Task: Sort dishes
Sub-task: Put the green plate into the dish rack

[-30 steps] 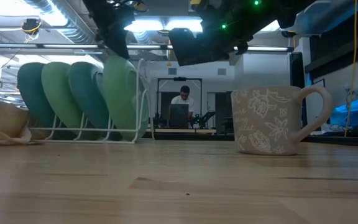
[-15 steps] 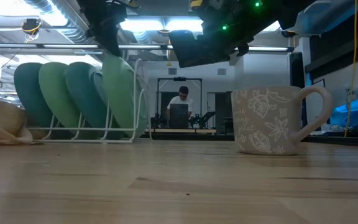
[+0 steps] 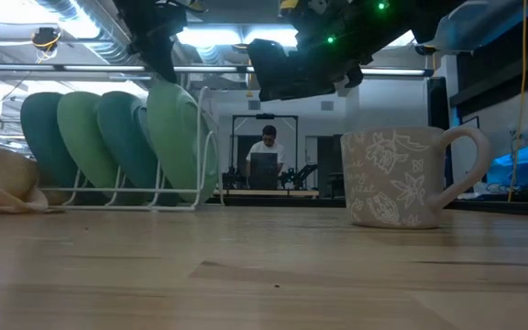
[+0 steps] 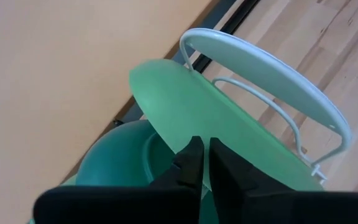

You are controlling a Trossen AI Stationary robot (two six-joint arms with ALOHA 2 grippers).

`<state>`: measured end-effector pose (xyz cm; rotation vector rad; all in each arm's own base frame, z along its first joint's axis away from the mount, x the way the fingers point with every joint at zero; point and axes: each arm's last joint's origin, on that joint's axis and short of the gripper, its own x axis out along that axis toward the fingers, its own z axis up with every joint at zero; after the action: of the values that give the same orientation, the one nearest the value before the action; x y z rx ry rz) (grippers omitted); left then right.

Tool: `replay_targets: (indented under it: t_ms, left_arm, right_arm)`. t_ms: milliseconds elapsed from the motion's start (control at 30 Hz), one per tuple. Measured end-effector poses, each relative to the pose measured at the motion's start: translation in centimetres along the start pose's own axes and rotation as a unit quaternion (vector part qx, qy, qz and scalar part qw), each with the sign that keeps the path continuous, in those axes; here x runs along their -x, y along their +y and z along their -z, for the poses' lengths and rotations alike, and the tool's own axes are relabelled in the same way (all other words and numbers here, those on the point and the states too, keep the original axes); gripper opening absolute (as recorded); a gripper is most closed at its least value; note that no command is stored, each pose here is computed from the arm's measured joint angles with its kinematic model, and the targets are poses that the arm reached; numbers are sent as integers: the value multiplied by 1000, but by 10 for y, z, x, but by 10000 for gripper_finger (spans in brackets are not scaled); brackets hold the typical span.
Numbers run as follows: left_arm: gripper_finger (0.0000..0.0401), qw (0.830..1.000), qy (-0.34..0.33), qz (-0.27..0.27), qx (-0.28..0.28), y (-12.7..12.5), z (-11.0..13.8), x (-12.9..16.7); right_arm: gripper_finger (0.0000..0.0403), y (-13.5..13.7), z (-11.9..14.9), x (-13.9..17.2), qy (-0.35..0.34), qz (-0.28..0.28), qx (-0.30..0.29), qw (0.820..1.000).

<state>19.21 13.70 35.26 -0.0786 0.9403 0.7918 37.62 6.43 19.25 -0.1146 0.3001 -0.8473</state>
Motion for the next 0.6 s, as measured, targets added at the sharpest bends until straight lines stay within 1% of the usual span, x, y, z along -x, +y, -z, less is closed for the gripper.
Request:
replay_targets:
  t_ms: [167, 267, 500, 600]
  left_arm:
    - [28, 1000, 0, 0, -11, 0, 0, 0]
    - [43, 1000, 0, 0, -21, 0, 0, 0]
    - [109, 1000, 2, -1, -21, 0, 0, 0]
    - [131, 1000, 2, -1, -24, 0, 0, 0]
  right_arm:
    - [195, 0, 0, 0, 0, 0, 0, 1000]
    - [195, 0, 0, 0, 0, 0, 0, 1000]
    - [195, 0, 0, 0, 0, 0, 0, 1000]
    - [195, 0, 0, 0, 0, 0, 0, 1000]
